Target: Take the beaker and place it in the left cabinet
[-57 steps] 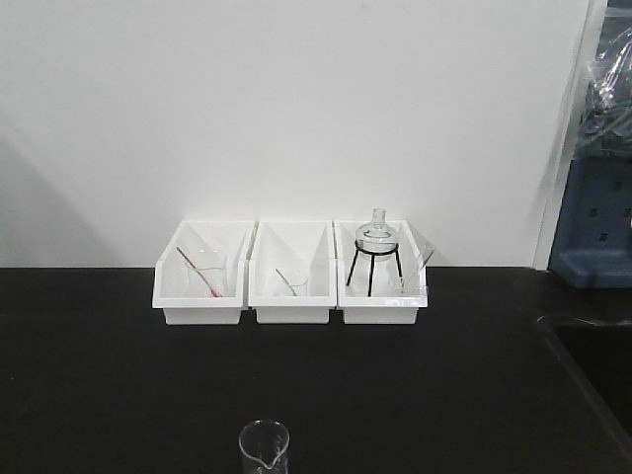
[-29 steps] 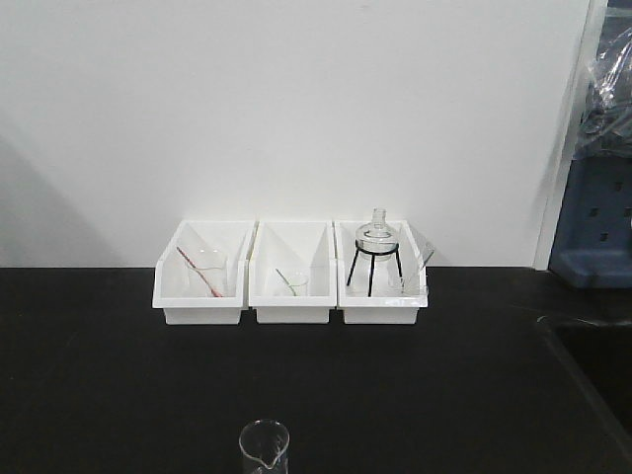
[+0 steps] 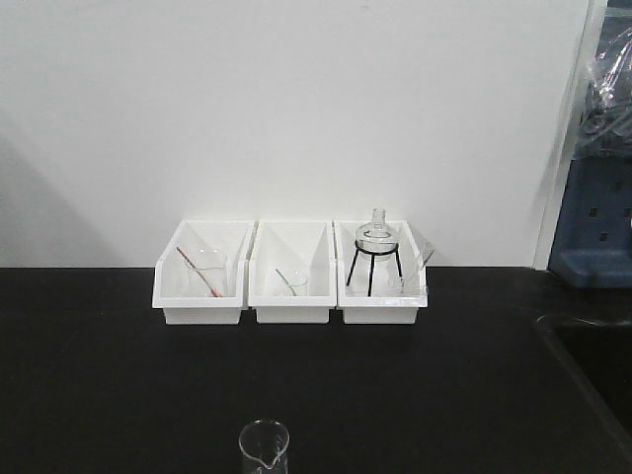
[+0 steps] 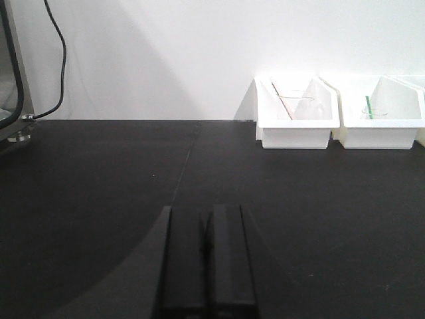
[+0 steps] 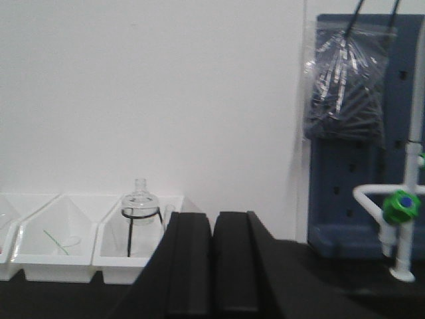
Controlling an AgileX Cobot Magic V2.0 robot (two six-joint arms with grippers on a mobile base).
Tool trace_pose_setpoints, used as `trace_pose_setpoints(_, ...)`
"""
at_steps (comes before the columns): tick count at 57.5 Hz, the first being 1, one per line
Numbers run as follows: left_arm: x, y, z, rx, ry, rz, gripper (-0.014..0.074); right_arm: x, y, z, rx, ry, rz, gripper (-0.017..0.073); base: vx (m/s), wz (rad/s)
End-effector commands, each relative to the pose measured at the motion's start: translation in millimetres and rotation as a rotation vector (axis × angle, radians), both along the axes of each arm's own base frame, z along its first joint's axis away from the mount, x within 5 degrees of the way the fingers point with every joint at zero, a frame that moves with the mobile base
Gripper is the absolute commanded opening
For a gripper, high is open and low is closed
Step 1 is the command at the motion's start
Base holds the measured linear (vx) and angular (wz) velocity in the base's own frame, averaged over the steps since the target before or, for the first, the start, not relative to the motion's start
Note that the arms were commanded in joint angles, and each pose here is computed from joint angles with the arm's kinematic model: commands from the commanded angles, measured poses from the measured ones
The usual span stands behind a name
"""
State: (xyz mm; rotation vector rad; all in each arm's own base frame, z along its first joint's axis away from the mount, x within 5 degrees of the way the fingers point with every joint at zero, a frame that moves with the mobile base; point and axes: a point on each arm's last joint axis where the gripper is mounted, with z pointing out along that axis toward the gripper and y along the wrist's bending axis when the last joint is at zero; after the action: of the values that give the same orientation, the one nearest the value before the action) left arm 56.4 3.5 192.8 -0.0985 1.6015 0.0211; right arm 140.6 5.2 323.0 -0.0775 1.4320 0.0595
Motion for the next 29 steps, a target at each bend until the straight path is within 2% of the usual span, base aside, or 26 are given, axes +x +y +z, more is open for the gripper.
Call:
trace_pose_setpoints(1,-2,1.3,14,0.002,-0.114,0.014,-0.0006,17,21,18,-0.072,-0.119,0.213,-0.0001,0.0,0.0)
trace_pose_setpoints(2,-2,1.3,14,0.002,-0.114,0.014,-0.0006,19,25,17,-0.075,-0.111,0.248,-0.0001,0.0,0.0)
trace_pose_setpoints(5,-2,1.3,14,0.002,-0.114,0.014,-0.0006,29,39,7,-0.139,-0.065,0.366,-0.0001,0.0,0.0)
trace_pose_setpoints(9,-2,1.3,14,0.002,-0.114,0.014,-0.0006,41,53,-7,-0.19,0.01,0.464,-0.0001,0.0,0.0)
trace_pose_setpoints(23,-2,1.3,14,0.002,-0.114,0.014,-0.0006,71,89,-57,-0.15,0.243,0.623,0.0018,0.0,0.0)
trace_pose_setpoints(29,-2,1.3,14,0.002,-0.114,0.014,-0.0006,77,104,-76,-0.152,0.323,0.681,0.0041,0.0,0.0)
